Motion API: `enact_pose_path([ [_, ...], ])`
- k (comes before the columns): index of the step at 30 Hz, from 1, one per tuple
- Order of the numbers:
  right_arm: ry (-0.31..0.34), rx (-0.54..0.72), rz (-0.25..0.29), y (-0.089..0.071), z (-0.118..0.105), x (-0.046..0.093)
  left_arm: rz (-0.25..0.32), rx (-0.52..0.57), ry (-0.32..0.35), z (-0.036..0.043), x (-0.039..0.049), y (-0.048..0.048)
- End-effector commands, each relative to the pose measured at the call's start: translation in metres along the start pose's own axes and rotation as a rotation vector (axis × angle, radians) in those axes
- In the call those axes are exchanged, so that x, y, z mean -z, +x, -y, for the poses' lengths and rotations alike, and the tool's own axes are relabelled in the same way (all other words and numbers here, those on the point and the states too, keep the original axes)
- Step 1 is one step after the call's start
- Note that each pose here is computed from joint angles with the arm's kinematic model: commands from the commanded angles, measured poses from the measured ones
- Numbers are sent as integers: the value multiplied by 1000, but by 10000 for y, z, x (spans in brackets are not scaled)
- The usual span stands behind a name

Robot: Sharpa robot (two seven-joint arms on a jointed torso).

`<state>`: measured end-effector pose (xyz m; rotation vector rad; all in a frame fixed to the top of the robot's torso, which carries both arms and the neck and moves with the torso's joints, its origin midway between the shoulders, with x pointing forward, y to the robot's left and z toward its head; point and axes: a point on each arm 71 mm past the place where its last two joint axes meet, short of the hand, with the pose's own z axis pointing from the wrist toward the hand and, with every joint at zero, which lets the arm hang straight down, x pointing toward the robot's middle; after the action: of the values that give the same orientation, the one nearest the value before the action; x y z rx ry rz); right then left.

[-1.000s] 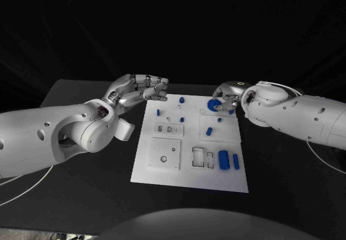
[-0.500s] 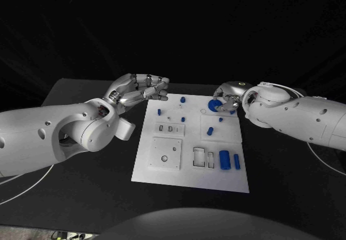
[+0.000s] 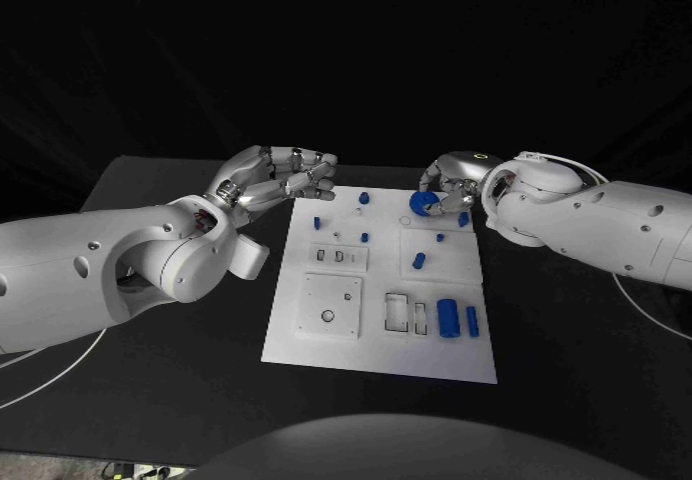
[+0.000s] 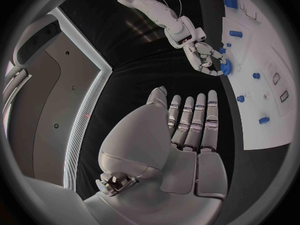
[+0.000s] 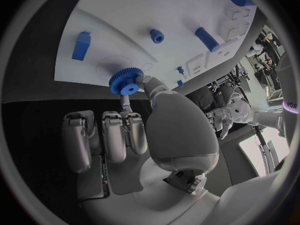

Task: Assemble the parts on the task board

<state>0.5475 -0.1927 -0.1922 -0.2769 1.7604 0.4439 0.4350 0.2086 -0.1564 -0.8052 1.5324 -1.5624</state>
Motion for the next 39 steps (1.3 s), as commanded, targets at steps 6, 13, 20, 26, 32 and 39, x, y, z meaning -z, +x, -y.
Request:
enact_pose_path([
  [6, -64, -13, -18, -16, -254, -65, -17, 10, 4, 6, -1, 15],
  [13, -110, -16, -21, -32, -498, -172, -13, 9, 3, 4, 3, 3],
  [20, -149, -13, -19, -50, -749, -304, 8, 2, -2, 3, 45, -57],
  [26, -172, -8, -28, -43, -912, -401, 10, 2, -2, 3, 51, -64],
  [32, -179, -1, -46, -5, -1009, -488, 7, 3, -2, 2, 42, -52],
  [39, -176, -2, -61, 55, -1061, -562, 5, 3, -3, 1, 36, -43],
])
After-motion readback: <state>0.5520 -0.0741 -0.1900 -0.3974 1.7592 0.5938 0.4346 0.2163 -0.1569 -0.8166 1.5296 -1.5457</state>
